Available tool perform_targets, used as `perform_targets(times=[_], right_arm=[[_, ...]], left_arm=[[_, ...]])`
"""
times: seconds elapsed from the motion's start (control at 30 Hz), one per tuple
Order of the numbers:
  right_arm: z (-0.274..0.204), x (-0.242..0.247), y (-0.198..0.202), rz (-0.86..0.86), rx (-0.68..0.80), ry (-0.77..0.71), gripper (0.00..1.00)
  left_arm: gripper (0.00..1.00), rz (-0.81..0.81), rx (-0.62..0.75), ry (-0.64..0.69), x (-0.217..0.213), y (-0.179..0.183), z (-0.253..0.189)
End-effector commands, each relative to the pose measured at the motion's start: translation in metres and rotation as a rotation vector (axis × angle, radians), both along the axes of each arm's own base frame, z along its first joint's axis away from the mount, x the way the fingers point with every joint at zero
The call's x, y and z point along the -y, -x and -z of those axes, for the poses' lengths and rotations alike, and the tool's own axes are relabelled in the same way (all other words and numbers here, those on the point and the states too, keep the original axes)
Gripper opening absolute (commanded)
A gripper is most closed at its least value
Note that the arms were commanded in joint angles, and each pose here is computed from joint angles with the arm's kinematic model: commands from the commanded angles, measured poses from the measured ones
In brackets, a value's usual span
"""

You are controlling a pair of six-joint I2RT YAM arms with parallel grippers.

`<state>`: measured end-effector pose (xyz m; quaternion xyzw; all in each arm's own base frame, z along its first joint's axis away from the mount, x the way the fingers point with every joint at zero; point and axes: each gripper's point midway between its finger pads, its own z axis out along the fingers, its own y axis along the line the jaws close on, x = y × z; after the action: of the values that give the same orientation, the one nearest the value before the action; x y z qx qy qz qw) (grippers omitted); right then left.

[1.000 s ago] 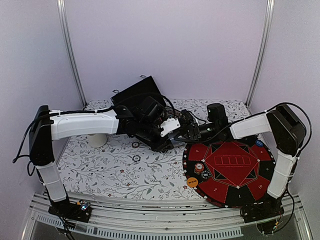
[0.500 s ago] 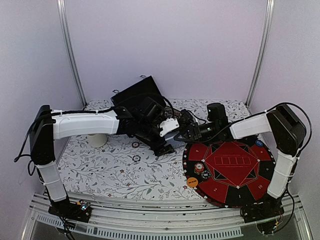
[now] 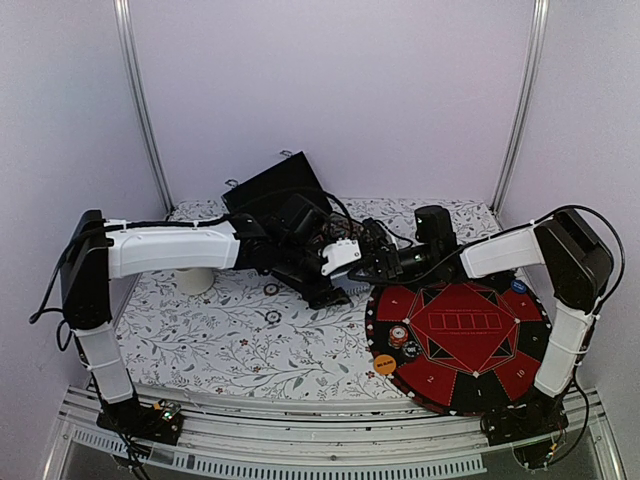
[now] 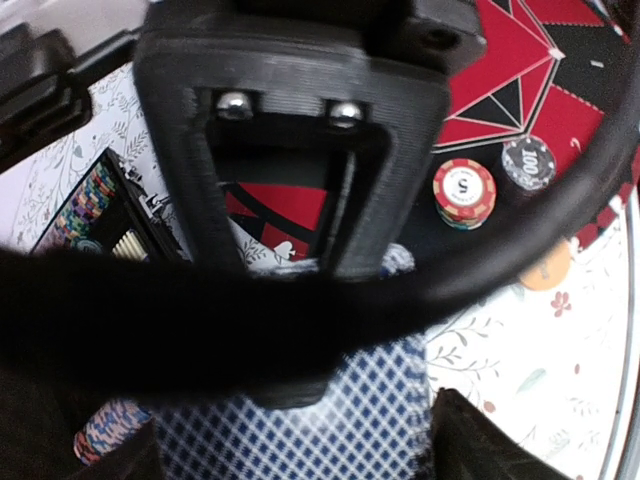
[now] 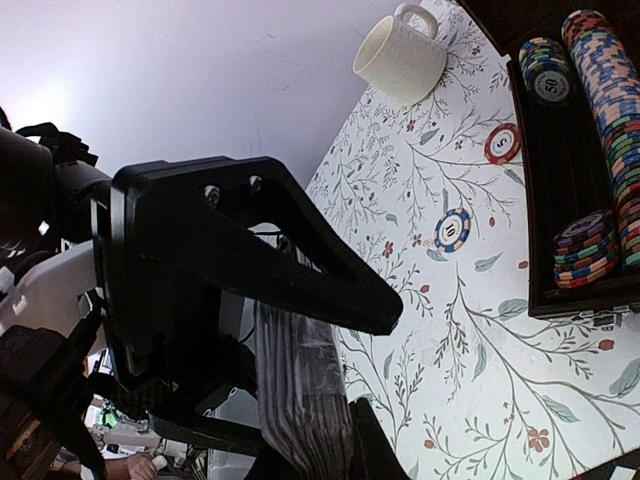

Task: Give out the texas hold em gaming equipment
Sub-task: Pass from the right arm to the left, then pick up the poker card from the face-down deck piles.

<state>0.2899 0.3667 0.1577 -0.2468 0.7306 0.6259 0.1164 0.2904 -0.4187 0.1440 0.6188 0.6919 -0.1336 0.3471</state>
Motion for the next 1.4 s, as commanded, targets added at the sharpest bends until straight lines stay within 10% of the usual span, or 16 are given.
perform_targets(times=[0.0, 0.4, 1.37], right_arm=[[-0.019, -0.001, 0.014, -0.045, 0.018, -0.033, 0.02], [-0.009, 0.001, 0.004, 0.015, 0.043, 0.058, 0.18], [-0.018, 0.013, -0.009, 0.084, 0.191, 0.193, 0.34]], left_arm=[[0.74, -0.017, 0.048, 0.002, 0.003, -0.018, -0.001], [0.54, -0.023, 0.022, 0.015, 0.003, -0.016, -0.005], [0.51, -0.045, -0.042, 0.024, -0.008, -0.014, 0.004]])
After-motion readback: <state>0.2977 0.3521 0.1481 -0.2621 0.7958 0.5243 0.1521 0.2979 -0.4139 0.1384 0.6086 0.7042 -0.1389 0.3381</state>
